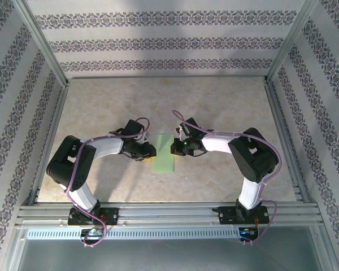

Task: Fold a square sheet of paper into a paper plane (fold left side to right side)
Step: Third fold the triangle at the center of the table.

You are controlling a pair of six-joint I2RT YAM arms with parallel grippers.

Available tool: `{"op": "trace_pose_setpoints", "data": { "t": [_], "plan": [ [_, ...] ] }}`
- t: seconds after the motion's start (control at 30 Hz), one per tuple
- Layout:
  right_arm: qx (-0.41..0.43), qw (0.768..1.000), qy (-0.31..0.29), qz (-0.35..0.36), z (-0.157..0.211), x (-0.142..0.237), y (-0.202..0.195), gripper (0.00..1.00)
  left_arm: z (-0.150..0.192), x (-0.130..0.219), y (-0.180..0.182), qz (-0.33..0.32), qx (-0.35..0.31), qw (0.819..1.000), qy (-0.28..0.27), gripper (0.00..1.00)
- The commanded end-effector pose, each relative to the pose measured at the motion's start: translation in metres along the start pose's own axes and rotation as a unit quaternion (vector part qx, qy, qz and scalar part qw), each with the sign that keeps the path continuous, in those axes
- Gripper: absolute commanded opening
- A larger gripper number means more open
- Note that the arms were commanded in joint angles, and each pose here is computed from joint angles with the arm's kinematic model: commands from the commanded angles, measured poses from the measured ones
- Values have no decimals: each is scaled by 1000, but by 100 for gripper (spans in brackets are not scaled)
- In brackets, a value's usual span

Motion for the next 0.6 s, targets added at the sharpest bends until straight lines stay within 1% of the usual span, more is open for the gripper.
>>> {"op": "trace_pose_setpoints", "data": {
  "t": [0.0,0.27,0.43,0.57],
  "plan": [
    [-15,999,37,25,24,-4,-18,0,-1,-4,-10,11,-14,1000,2,30],
    [-17,999,37,23,24,-4,-18,0,1,-6,-13,22,-13,1000,5,30],
    [-17,999,38,23,25,-5,-18,0,0,-6,-21,43,-12,999,7,30],
    [-17,999,38,22,25,-5,-18,0,-2,-2,-24,47,-17,999,-4,33]
  ]
}}
Point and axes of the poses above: each hand's point on the last joint's axis, 136 mm out from that joint toward the fingers, its own x axis back along the fingers, its own y axis along the line the jaws close on, z = x × y, the point moved 2 cm from there along x, back along the fingers, and after that the axes turned 14 degrees about x, right-handed, at the moved point
